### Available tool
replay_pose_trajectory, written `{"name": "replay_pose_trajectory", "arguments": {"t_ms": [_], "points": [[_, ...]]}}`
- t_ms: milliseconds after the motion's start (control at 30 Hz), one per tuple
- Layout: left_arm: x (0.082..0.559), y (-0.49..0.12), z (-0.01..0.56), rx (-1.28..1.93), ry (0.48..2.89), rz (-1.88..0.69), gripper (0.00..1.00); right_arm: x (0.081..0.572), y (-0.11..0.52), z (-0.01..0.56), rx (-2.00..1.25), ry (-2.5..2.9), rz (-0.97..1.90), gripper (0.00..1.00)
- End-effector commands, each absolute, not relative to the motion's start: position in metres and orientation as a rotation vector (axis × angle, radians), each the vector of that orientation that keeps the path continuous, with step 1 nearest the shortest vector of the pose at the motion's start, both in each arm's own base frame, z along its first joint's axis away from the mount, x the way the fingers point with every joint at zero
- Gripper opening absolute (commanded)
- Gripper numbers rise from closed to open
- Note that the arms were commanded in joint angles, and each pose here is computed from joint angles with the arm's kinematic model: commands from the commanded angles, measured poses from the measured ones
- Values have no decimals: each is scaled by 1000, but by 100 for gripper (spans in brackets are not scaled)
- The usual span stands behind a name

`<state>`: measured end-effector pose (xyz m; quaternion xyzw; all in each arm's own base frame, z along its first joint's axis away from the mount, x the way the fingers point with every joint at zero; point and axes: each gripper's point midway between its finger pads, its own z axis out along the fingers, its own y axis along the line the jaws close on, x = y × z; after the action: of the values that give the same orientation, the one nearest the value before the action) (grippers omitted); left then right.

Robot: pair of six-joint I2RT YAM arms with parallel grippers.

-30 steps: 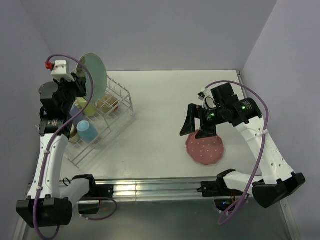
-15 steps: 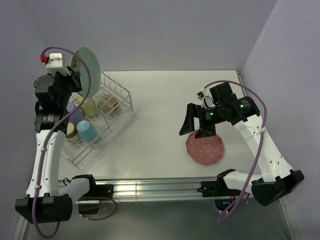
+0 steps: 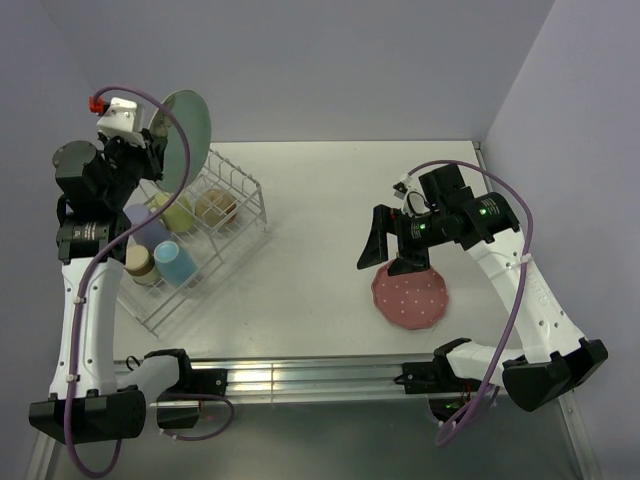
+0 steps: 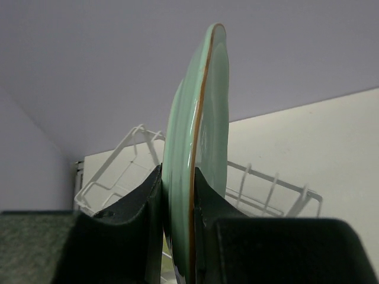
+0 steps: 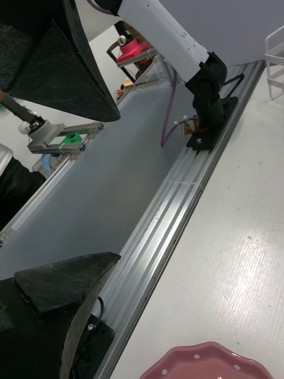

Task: Load the mixed dishes into the dish rack

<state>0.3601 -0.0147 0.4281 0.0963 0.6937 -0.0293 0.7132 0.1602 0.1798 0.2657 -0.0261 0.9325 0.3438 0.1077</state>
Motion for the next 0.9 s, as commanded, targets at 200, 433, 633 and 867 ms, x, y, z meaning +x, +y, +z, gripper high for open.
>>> {"name": "replay_pose_trajectory", "arguments": {"t_ms": [200, 433, 633, 867], "points": [[349, -51, 475, 452, 1358, -146, 0, 163, 183, 273, -107, 2701, 1034, 98], [350, -49, 468, 462, 1376, -134, 0, 163, 183, 271, -110, 2707, 1036, 98], [354, -48, 456, 486, 1409, -123, 0, 163, 183, 270, -114, 2709, 1038, 98], [357, -50, 440, 541, 1435, -132, 0, 162, 183, 269, -113, 2714, 1035, 98]]}}
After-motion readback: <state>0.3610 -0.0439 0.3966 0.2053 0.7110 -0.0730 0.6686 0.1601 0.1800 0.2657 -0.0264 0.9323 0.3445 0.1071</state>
